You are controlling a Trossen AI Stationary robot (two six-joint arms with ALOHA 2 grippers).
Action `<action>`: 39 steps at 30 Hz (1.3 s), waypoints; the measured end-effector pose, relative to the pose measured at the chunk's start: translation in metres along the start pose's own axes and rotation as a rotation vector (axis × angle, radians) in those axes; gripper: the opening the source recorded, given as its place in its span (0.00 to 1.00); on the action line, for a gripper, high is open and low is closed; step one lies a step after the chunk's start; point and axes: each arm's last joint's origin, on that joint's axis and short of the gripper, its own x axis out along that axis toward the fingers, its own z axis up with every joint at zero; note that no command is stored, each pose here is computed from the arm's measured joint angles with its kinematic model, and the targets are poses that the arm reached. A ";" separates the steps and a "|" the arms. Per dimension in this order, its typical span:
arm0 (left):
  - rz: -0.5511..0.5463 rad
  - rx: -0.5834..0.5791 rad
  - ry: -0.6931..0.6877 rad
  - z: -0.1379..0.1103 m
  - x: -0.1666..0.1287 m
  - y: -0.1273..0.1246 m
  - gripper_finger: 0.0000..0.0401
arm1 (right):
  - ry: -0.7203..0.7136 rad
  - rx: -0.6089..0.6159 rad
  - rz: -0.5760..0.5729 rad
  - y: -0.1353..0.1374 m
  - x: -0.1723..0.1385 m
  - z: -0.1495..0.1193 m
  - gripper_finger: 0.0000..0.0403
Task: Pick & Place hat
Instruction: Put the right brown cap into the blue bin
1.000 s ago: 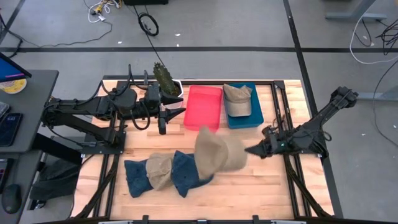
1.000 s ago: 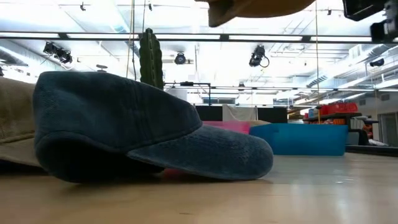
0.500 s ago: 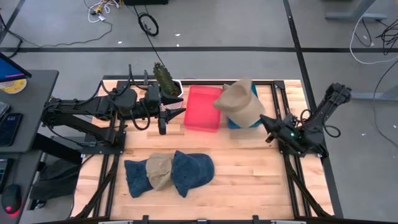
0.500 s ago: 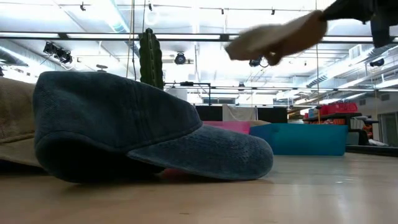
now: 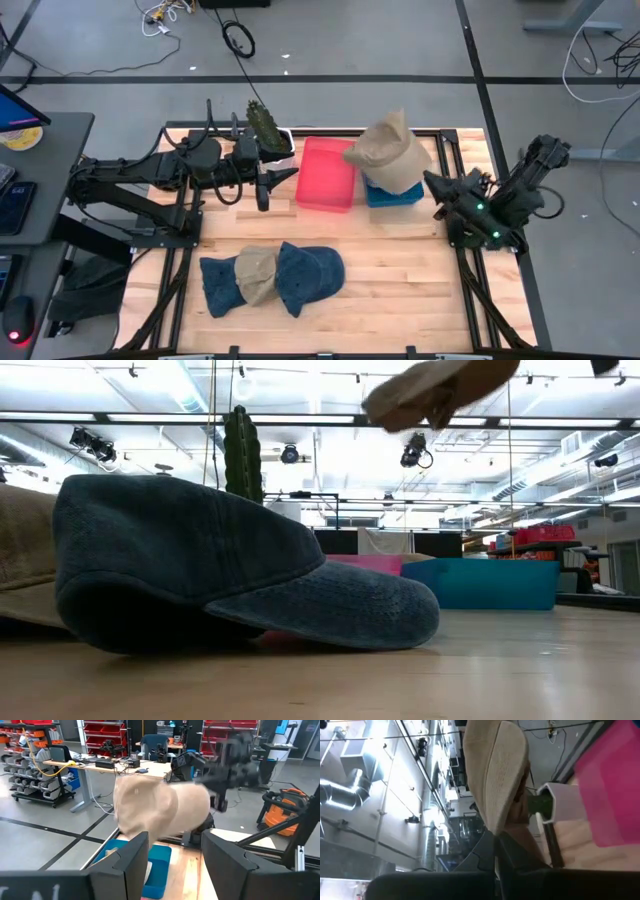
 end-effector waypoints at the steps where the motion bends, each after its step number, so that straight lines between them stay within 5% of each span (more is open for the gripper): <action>1: 0.004 0.001 0.000 0.000 0.000 0.001 0.47 | -0.004 -0.003 -0.001 0.010 0.000 0.000 0.00; 7: 0.013 0.001 0.000 0.000 0.001 0.003 0.47 | -0.028 -0.119 0.001 0.056 0.004 0.004 0.00; 13: 0.009 0.001 0.000 0.000 0.001 0.002 0.47 | -0.065 -0.171 -0.001 0.056 0.008 0.009 0.00; 23: 0.010 -0.005 0.015 -0.001 0.001 0.002 0.47 | -0.140 -0.073 0.006 0.012 0.018 0.017 0.00; 39: 0.010 -0.011 0.015 -0.001 0.001 0.002 0.47 | -0.280 0.182 0.047 -0.094 0.033 0.040 0.00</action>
